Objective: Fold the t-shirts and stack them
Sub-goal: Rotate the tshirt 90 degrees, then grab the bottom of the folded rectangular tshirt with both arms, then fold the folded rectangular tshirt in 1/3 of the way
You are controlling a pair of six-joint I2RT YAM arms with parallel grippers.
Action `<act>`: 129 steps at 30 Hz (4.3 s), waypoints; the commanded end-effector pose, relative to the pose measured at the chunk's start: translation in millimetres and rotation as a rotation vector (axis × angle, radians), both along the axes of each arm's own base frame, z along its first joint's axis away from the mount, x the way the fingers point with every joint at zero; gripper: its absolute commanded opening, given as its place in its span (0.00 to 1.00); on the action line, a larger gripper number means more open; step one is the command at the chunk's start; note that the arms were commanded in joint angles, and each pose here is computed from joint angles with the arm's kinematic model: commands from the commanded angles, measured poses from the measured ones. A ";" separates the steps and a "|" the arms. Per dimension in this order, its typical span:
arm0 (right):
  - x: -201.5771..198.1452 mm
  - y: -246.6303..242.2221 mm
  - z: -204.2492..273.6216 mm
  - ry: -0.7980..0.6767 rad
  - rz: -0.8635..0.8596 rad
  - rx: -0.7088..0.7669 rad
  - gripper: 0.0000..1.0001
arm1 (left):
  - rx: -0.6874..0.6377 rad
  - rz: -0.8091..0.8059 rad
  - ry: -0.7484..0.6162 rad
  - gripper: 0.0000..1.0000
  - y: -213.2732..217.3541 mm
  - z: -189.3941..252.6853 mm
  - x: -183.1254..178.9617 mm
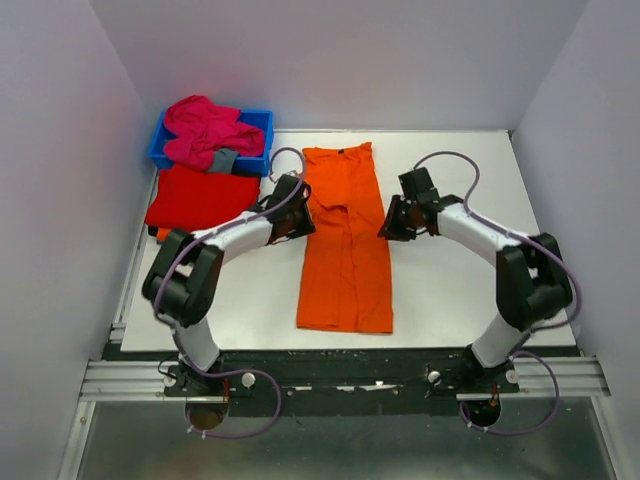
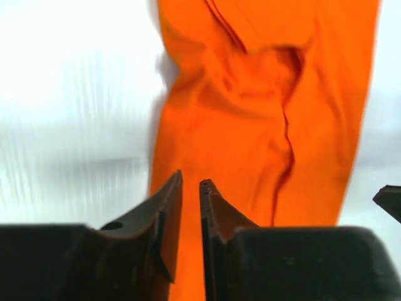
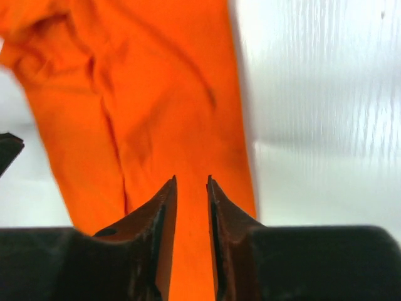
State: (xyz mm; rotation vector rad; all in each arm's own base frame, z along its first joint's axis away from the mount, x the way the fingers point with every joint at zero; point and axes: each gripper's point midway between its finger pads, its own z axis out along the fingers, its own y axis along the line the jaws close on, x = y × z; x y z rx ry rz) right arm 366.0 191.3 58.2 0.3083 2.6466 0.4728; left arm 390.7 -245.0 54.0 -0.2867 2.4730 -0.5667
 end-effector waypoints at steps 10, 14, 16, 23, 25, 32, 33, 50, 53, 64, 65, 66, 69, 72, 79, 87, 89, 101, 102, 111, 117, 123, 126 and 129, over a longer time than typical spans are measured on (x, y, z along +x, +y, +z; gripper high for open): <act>-178.2 -18.7 -10.2 0.021 0.118 0.115 0.49 | -0.028 -0.046 0.061 0.43 31.1 -4.7 -177.0; -209.2 -17.1 -21.9 0.059 0.141 0.141 0.49 | -0.049 -0.028 0.081 0.48 41.2 -7.2 -202.5; -220.4 -16.0 -28.5 0.088 0.152 0.141 0.49 | -0.051 -0.024 0.090 0.48 45.6 -9.1 -209.8; -237.2 -9.2 -42.9 0.152 0.183 0.154 0.39 | -0.119 -0.056 0.155 0.48 37.6 -22.3 -226.7; -242.9 -9.9 -46.6 0.176 0.192 0.141 0.36 | -0.116 -0.064 0.178 0.47 37.3 -26.2 -231.1; -249.4 -13.5 -43.3 0.179 0.199 0.128 0.14 | -0.140 -0.091 0.236 0.41 35.2 -33.8 -247.9; -248.8 -13.4 -41.8 0.173 0.199 0.130 0.14 | -0.135 -0.092 0.250 0.40 36.3 -36.4 -250.0; -250.0 -16.1 -24.3 0.169 0.233 0.107 0.01 | -0.174 -0.161 0.302 0.00 24.7 -23.9 -272.7; -249.6 -15.0 -17.7 0.152 0.241 0.119 0.01 | -0.204 -0.171 0.308 0.00 19.4 -19.9 -275.5; -193.9 -4.5 40.4 -0.024 0.206 0.077 0.01 | -0.313 -0.193 0.193 0.00 -7.8 38.0 -233.1; -184.0 -3.7 47.8 -0.043 0.198 0.077 0.01 | -0.315 -0.181 0.169 0.00 -7.5 44.3 -221.6; -176.0 -4.7 50.0 -0.045 0.187 0.070 0.01 | -0.313 -0.177 0.142 0.00 -6.8 51.6 -210.2; -143.3 -8.6 59.2 -0.080 0.148 0.060 0.01 | -0.308 -0.111 0.091 0.00 3.1 64.3 -172.4; -110.1 -13.3 62.9 -0.078 0.120 0.073 0.01 | -0.328 -0.040 0.052 0.00 11.3 71.4 -136.5; -40.8 -11.7 59.1 -0.045 0.090 0.073 0.01 | -0.304 0.109 -0.002 0.00 20.0 70.4 -60.6; 10.5 -6.8 35.5 0.018 0.085 0.081 0.01 | -0.323 0.190 -0.014 0.00 18.2 55.2 -21.4; 19.8 -7.9 35.0 0.015 0.082 0.080 0.01 | -0.314 0.191 -0.015 0.00 18.7 52.9 -15.6; 63.4 -6.5 38.9 0.015 0.068 0.101 0.01 | -0.323 0.191 -0.023 0.00 19.5 54.4 22.5; 68.0 -5.1 38.6 0.014 0.066 0.107 0.03 | -0.323 0.189 -0.025 0.00 18.3 54.3 27.1; 85.5 -17.8 44.3 -0.008 0.020 0.054 0.70 | -0.164 0.105 0.020 0.64 21.3 50.4 60.8; 32.0 -33.7 52.8 -0.078 0.020 0.057 0.61 | -0.139 0.095 -0.014 0.65 39.5 55.1 16.9; -37.0 -38.4 13.8 -0.013 0.057 0.097 0.52 | -0.203 0.058 0.053 0.52 34.0 28.7 -53.4; -50.1 -39.0 1.6 0.006 0.075 0.104 0.51 | -0.225 0.029 0.063 0.51 23.1 22.7 -76.3; -53.8 -34.5 -6.8 0.028 0.094 0.127 0.49 | -0.227 0.011 0.082 0.50 16.9 15.6 -85.7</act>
